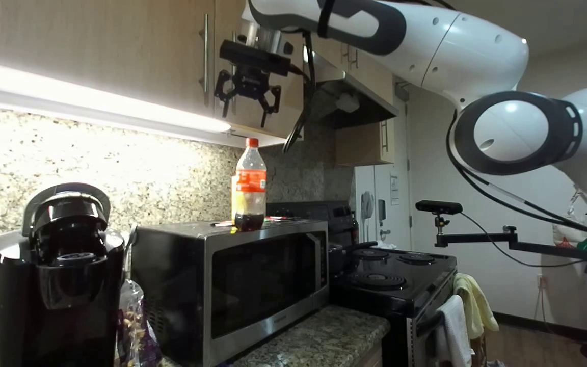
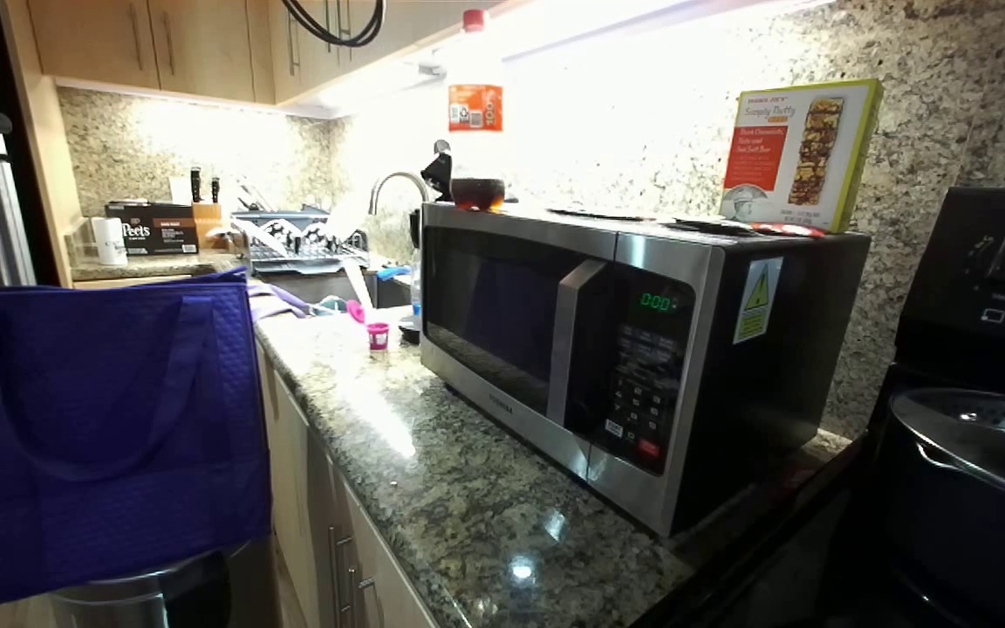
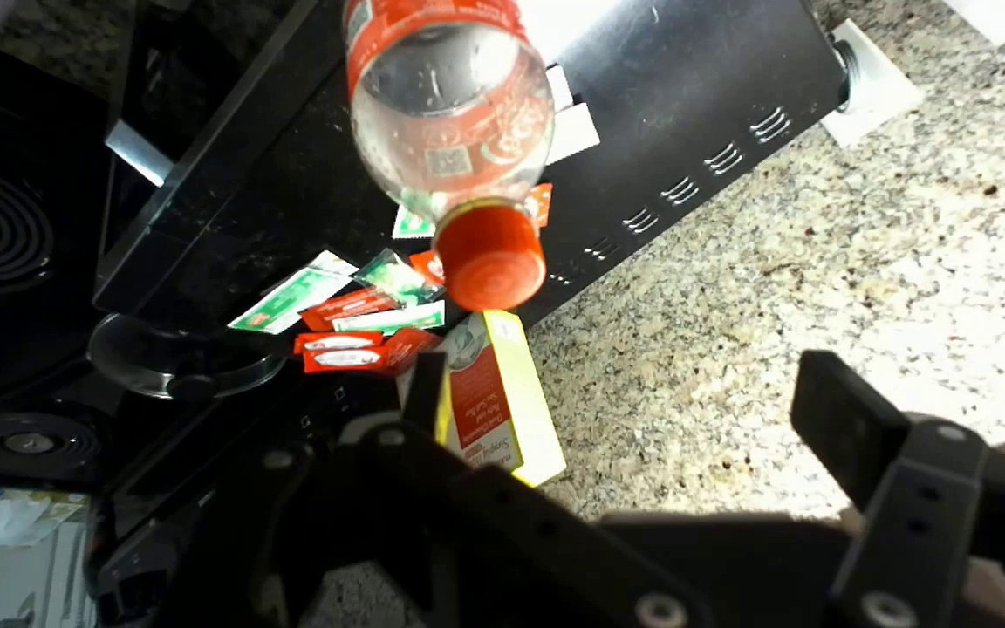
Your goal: Put the Coca Cola bottle on top of the microwave.
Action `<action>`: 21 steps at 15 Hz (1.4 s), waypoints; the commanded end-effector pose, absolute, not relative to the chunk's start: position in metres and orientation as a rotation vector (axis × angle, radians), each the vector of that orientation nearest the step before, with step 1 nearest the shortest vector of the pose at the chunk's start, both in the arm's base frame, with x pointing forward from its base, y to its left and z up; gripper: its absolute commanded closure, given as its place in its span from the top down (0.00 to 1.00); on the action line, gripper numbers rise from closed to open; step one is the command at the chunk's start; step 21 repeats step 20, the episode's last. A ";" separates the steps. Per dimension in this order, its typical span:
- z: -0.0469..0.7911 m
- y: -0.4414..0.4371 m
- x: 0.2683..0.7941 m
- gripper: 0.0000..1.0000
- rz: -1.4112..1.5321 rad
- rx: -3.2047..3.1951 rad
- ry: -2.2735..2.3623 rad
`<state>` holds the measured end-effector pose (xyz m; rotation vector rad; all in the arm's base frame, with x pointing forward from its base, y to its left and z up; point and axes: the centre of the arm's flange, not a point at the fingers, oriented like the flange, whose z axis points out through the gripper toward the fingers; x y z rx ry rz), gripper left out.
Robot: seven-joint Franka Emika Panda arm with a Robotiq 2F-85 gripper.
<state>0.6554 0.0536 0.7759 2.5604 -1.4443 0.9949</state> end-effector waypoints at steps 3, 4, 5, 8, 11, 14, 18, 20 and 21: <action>0.844 0.090 0.564 1.00 0.991 2.476 -1.605; 0.849 0.096 0.545 1.00 0.970 2.481 -1.604; 0.853 0.105 0.524 1.00 0.949 2.505 -1.571; 0.855 0.145 0.485 1.00 0.875 2.604 -1.441; 0.832 0.199 0.486 1.00 0.704 2.775 -1.250; 0.799 0.245 0.509 1.00 0.536 2.885 -1.085; 0.756 0.264 0.542 1.00 0.345 2.996 -0.833; 0.758 0.273 0.542 1.00 0.393 2.956 -0.917; 0.758 0.273 0.542 1.00 0.393 2.956 -0.917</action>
